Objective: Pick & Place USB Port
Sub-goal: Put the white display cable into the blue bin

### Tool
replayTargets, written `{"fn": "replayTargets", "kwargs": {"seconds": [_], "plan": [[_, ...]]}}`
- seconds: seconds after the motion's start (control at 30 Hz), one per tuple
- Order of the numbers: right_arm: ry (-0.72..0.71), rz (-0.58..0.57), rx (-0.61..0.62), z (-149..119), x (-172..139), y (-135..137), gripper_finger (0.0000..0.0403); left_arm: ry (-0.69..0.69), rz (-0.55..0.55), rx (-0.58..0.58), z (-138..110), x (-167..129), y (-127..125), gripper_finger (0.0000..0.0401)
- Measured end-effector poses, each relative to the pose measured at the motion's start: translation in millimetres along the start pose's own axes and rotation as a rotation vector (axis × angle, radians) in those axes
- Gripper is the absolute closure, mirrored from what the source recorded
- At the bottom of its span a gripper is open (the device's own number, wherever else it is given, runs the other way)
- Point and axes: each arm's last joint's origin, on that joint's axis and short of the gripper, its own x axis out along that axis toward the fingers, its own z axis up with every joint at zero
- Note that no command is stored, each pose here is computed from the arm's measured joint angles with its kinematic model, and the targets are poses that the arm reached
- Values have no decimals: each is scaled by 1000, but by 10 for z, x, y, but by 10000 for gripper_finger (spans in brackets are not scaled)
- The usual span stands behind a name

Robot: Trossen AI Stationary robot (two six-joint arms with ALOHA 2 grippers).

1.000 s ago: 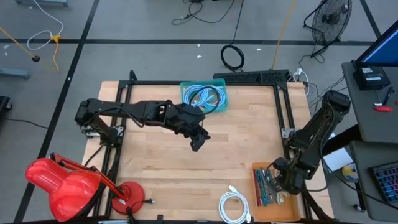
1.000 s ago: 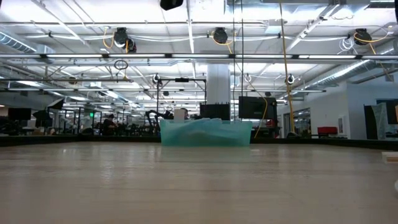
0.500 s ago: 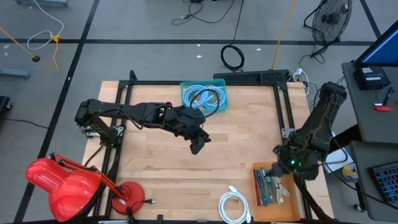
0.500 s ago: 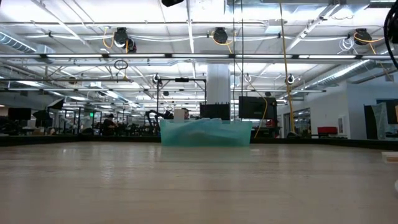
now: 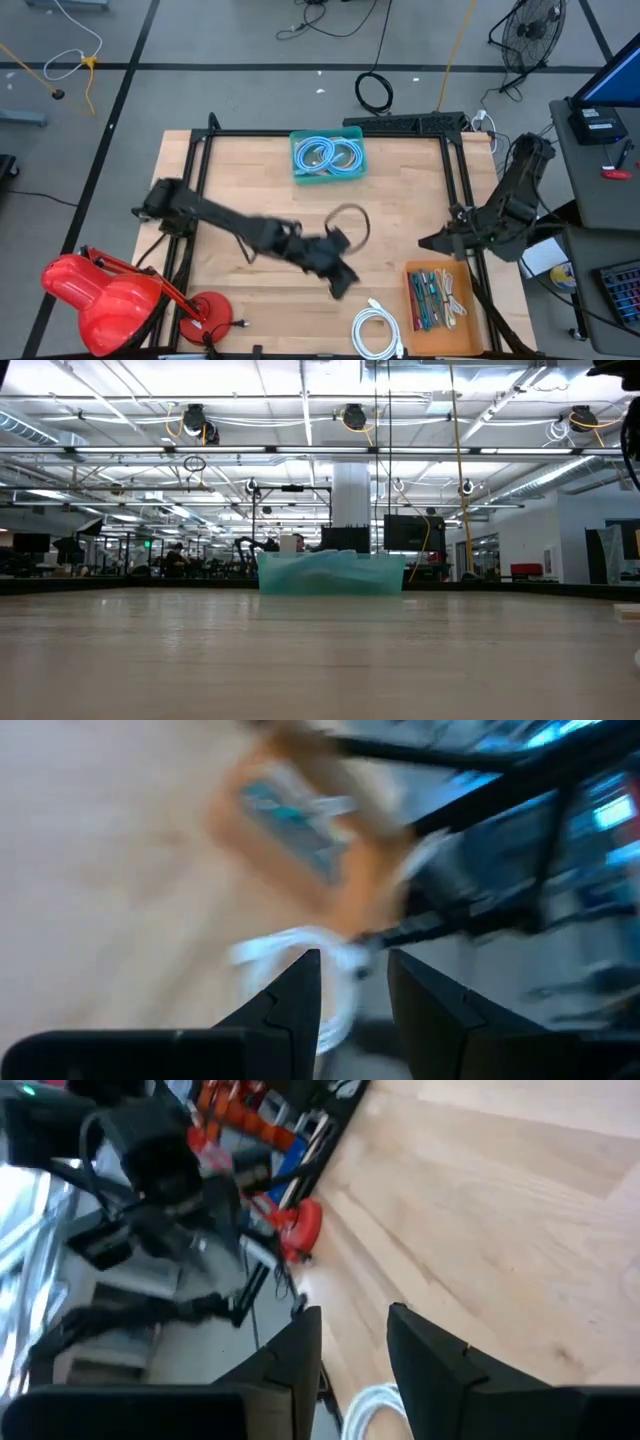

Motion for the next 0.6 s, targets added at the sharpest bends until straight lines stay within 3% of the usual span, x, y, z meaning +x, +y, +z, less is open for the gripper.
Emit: {"fn": "replayTargets", "kwargs": {"seconds": [0.17, 0.37, 0.47, 0.6], "plan": [[84, 60, -130, 102, -97, -7, 298, -139, -146, -134, -316, 498, -207, 284], [203, 128, -245, 159, -187, -34, 298, -222, -69, -89, -479, 818, -425, 284], [255, 147, -266, 150, -197, -33, 298, -231, -17, -95, -443, 872, -483, 284], [304, 144, -286, 110, -178, -28, 298, -351, 24, -91, -330, 879, -507, 284]]}}
